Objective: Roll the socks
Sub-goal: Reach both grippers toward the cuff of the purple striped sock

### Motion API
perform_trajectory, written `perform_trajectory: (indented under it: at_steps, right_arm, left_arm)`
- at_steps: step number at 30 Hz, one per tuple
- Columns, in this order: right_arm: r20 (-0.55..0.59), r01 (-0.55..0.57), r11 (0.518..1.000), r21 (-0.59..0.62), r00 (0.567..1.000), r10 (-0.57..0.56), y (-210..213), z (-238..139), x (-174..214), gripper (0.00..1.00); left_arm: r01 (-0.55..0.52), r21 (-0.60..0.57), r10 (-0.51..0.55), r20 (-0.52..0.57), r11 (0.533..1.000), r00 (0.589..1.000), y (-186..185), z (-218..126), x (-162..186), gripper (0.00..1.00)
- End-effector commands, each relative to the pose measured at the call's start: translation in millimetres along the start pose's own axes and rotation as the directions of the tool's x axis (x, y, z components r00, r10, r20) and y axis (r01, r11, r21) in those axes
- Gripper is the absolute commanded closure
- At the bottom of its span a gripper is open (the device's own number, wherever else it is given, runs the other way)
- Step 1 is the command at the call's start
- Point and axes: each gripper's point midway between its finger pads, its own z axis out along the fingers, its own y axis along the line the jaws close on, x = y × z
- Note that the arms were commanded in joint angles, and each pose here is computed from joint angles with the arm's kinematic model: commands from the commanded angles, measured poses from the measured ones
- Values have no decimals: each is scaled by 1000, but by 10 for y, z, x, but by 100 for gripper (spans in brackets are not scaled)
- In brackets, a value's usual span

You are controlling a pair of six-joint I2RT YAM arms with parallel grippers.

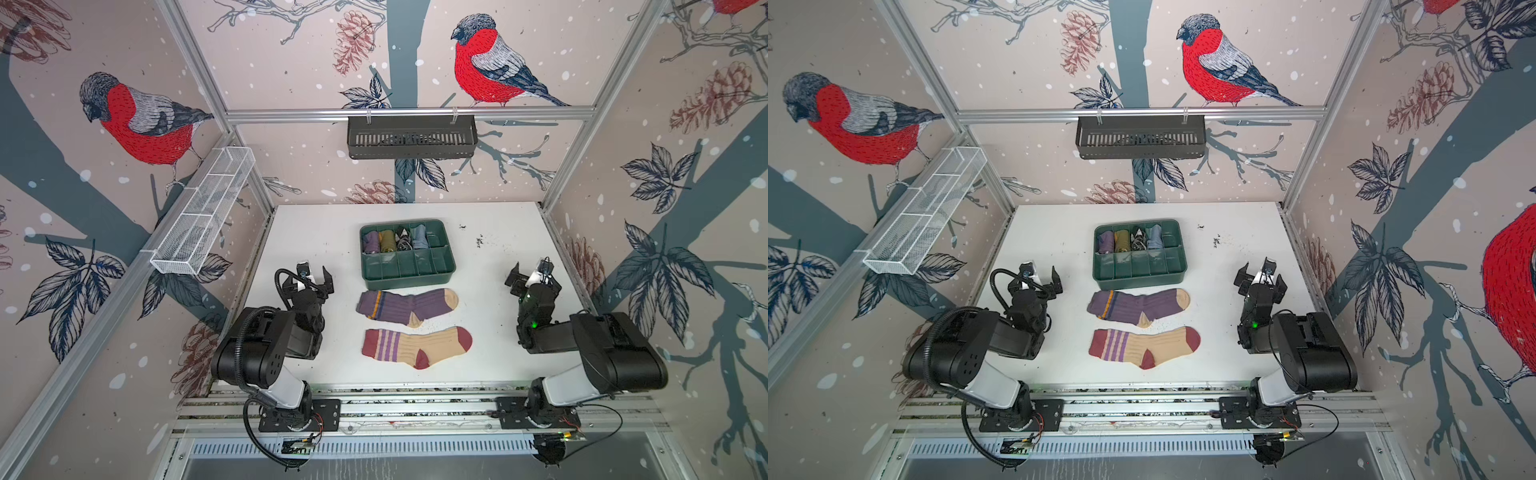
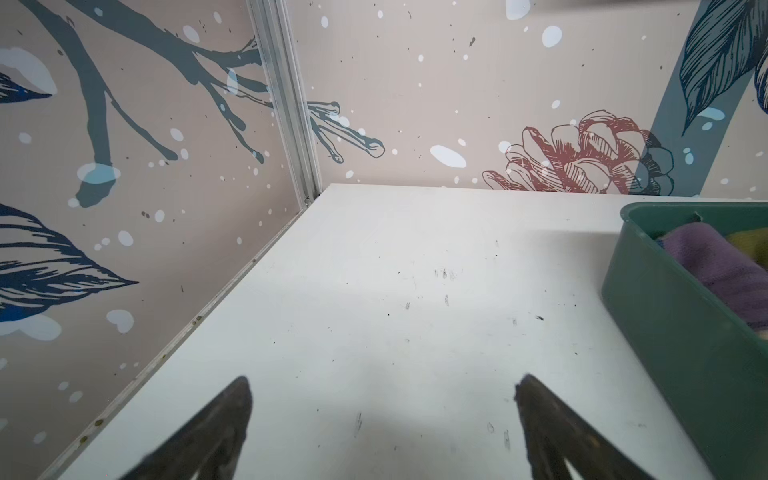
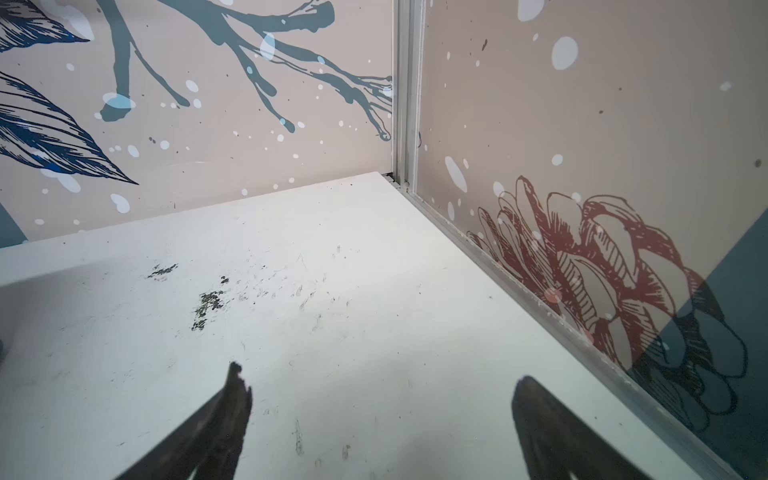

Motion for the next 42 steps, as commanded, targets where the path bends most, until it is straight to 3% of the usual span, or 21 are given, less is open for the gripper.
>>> perform_trajectory:
  at_steps: [1, 9, 14, 21, 24, 26, 29, 31, 33, 39, 42]
  right_arm:
    - [14, -3, 1000, -7, 1000, 3, 17, 4, -42, 1]
    - [32, 24, 999, -35, 999, -23, 93, 16, -144, 6]
    - [-151, 55, 992, -115, 986, -72, 373, 207, -196, 11]
    - [-244, -73, 958, -279, 970, 2, 713, 27, -390, 15]
    - [-250, -112, 942, -318, 968, 30, 765, -148, -538, 15]
    - [-254, -119, 928, -354, 967, 27, 828, -284, -617, 15]
    - [-254, -113, 902, -416, 967, 4, 953, -512, -704, 15]
    - [-256, -110, 884, -454, 967, -11, 1040, -657, -744, 16]
    - [-269, -124, 865, -486, 963, -13, 1126, -780, -772, 15]
    - [-318, -161, 776, -611, 947, -54, 1507, -1131, -745, 14]
    - [-349, -178, 732, -657, 933, -86, 1696, -1253, -674, 13]
  left_arm:
    - [20, -3, -20, 47, 1000, 999, 13, 0, -122, 2]
    - [20, -3, -19, 47, 1000, 999, 13, 3, -123, 2]
    - [23, 21, -24, 32, 1000, 999, -7, 39, -107, 4]
    - [13, 45, -14, 27, 999, 1000, -37, 54, -175, 42]
    - [-9, 10, 9, -24, 1000, 1000, -58, 77, -322, 54]
    - [-17, 41, 19, -66, 999, 998, -200, 74, -472, 58]
    - [91, 147, -69, -146, 985, 987, -512, -42, -690, 60]
    - [208, 194, -160, -238, 959, 958, -654, -132, -698, 61]
    - [261, 231, -176, -334, 937, 926, -763, -225, -622, 61]
    - [338, 353, -82, -576, 872, 813, -1130, -663, -268, 55]
    - [342, 340, -39, -656, 876, 754, -1150, -777, -32, 55]
